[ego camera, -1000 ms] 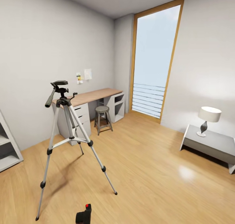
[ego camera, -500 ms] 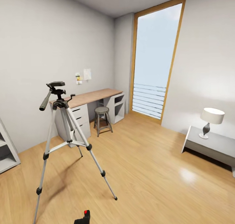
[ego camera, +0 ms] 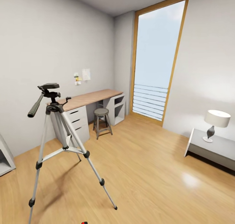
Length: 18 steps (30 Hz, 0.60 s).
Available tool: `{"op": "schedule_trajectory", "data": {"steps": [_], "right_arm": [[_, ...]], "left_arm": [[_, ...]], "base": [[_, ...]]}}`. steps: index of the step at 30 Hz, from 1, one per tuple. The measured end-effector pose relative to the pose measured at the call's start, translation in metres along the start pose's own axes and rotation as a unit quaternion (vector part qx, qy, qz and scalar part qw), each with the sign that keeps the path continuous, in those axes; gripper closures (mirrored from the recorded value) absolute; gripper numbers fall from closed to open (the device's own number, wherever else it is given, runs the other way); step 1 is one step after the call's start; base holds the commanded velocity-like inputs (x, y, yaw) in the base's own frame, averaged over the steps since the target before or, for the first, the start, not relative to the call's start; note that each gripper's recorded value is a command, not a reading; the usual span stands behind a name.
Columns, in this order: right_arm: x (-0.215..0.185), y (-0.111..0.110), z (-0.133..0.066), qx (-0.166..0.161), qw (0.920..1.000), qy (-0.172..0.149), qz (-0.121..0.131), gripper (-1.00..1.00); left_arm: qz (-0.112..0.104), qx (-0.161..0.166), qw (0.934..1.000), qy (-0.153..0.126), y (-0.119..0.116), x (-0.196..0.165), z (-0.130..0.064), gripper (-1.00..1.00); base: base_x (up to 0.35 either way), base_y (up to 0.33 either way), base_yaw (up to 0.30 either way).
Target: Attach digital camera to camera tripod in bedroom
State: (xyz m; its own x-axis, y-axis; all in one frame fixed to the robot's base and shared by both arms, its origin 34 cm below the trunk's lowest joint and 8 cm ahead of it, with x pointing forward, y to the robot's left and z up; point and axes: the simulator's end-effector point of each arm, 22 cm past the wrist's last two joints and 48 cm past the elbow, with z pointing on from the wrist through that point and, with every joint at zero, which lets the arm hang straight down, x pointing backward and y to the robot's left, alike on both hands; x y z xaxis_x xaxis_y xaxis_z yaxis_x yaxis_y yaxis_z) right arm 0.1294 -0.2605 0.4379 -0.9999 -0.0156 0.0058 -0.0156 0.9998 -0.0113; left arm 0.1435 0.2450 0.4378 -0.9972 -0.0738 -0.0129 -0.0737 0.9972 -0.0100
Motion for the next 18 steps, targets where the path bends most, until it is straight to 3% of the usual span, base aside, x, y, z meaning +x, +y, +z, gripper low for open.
{"op": "schedule_trajectory", "data": {"steps": [18], "right_arm": [[-0.0001, 0.0000, 0.0000, 0.000, 1.0000, 0.000, 0.000, -1.00]], "left_arm": [[0.000, 0.000, 1.0000, 0.000, 0.0000, 0.0000, 0.0000, -1.00]], "base": [[0.224, 0.000, 0.000]]}}
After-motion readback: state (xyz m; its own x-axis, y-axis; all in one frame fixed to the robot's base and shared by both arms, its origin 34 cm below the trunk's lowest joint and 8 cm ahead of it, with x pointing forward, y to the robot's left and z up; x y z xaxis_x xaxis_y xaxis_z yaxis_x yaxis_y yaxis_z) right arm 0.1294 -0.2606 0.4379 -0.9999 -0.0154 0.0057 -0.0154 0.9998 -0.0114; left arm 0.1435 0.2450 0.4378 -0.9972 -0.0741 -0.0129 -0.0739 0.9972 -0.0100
